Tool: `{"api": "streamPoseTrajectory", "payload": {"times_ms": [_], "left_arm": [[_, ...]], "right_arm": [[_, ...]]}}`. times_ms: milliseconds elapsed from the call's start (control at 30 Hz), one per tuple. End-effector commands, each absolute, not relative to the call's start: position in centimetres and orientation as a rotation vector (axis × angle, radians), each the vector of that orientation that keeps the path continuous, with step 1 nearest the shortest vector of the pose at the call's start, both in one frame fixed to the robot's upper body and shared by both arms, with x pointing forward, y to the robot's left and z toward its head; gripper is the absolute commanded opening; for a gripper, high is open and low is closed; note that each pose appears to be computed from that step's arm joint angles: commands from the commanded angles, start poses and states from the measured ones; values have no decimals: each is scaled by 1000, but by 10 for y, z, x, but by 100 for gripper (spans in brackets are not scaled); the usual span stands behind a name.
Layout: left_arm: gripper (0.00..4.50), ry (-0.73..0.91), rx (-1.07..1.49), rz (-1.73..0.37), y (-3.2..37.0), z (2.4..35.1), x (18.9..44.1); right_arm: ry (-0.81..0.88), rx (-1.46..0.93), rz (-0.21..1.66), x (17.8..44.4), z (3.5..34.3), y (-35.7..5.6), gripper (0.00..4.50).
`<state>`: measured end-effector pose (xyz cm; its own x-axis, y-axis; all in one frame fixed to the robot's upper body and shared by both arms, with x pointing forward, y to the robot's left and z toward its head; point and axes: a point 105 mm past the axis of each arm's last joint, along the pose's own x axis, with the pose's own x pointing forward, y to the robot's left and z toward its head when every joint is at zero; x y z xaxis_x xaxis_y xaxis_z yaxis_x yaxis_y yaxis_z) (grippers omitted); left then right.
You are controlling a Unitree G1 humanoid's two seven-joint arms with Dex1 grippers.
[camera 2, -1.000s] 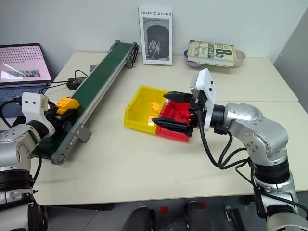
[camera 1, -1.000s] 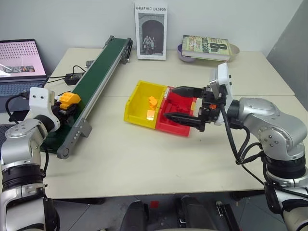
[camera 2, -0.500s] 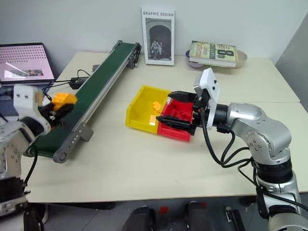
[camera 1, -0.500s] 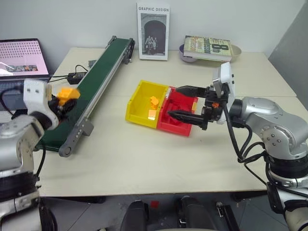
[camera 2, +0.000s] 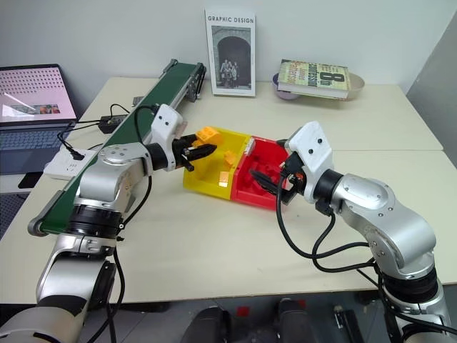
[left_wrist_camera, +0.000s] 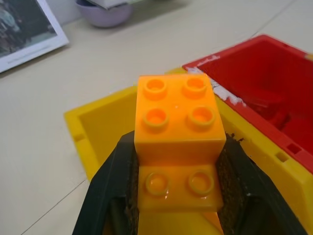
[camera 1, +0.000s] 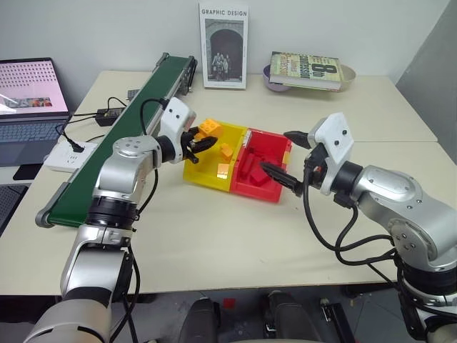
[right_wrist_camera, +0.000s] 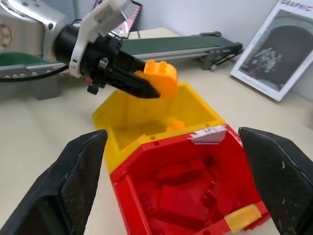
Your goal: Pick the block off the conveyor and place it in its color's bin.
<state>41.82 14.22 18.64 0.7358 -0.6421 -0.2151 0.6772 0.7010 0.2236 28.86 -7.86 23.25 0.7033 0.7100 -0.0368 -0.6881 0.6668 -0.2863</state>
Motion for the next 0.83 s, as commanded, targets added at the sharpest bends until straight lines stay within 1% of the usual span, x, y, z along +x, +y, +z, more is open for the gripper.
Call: {"api": "streamPoseTrajectory", "payload": {"times_ms": [33, 133, 167, 233, 333, 367, 433, 467, 533, 567, 633, 733, 833], "left_arm": [[240, 72, 338, -738, 142, 199, 426], [304, 54, 322, -752, 141, 202, 427], [318, 47, 314, -758, 140, 204, 427], [375, 33, 304, -753, 142, 209, 427], [438, 21, 331, -737, 152, 215, 424], [445, 23, 364, -732, 160, 217, 420], [445, 28, 400, -728, 168, 219, 415], [445, 43, 421, -730, 176, 220, 409], [445, 84, 479, -763, 196, 226, 387], [445, 93, 474, -786, 199, 230, 377], [445, 98, 456, -821, 200, 237, 364], [445, 125, 508, -865, 198, 234, 347], [445, 127, 497, -842, 198, 232, 343]], "right_arm": [[-132, -287, 728, 281, 244, -86, 450], [-127, -282, 713, 281, 244, -89, 450], [-126, -281, 713, 281, 244, -89, 450], [-123, -283, 718, 282, 245, -89, 450], [-118, -295, 737, 284, 245, -92, 450], [-115, -306, 751, 286, 246, -94, 450], [-112, -318, 767, 288, 247, -98, 450], [-98, -325, 788, 290, 247, -102, 450], [-58, -345, 844, 295, 245, -114, 450], [-44, -349, 863, 297, 244, -118, 450], [-36, -364, 876, 302, 243, -124, 450], [-33, -372, 889, 308, 242, -128, 450], [-31, -362, 895, 314, 238, -129, 450]]}}
